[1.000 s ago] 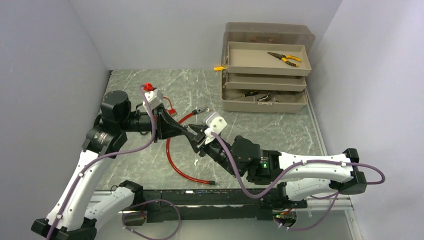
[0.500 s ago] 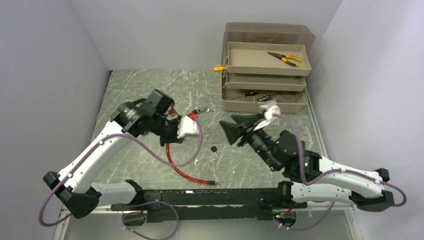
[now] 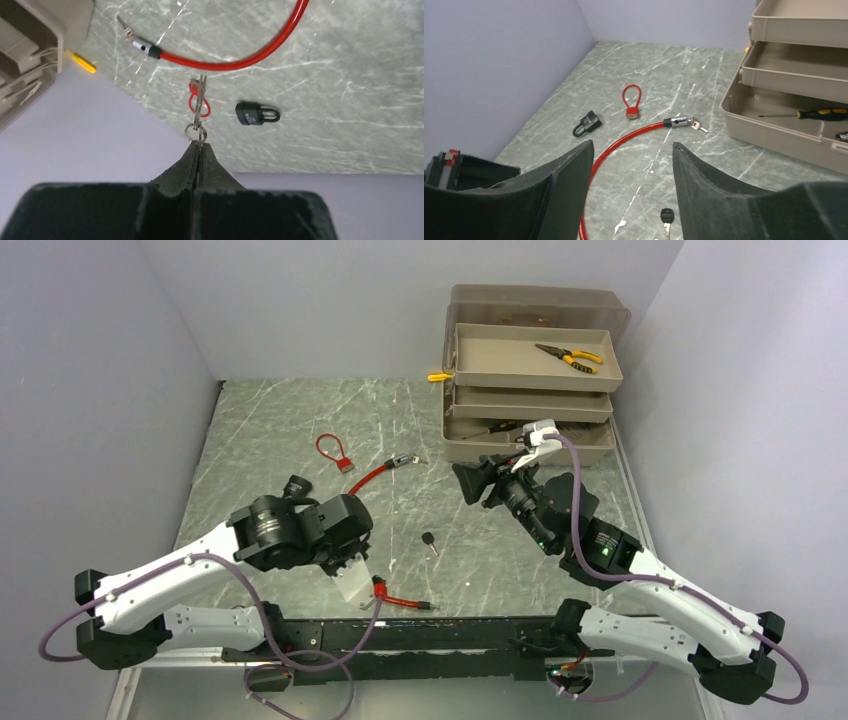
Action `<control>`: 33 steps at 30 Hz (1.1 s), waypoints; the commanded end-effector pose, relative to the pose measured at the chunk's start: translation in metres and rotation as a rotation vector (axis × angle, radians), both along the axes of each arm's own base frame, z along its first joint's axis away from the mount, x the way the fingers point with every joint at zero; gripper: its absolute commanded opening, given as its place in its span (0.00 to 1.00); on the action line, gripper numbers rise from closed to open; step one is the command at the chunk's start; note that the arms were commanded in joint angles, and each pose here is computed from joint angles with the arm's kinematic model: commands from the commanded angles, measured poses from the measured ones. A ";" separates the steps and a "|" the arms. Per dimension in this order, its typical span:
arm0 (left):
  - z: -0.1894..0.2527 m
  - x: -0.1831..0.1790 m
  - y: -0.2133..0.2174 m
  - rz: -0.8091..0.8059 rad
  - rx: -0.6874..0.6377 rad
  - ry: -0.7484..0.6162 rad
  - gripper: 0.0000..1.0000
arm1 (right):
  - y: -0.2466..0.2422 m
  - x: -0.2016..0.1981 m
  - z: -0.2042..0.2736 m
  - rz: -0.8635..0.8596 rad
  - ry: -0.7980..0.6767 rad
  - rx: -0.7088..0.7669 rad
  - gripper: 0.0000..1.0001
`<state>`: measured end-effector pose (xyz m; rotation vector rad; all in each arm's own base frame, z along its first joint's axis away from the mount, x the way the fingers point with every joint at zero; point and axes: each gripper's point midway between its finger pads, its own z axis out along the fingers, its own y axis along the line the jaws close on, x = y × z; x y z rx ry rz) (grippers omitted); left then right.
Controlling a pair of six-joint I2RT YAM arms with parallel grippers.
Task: Unlock with the key
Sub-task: Pick up the key from the center of the board.
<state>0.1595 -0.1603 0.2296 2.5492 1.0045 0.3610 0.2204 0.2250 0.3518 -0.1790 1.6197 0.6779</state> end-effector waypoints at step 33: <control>0.053 -0.051 -0.033 0.395 -0.397 0.676 0.00 | 0.142 -0.115 -0.006 0.951 -0.176 -0.051 0.62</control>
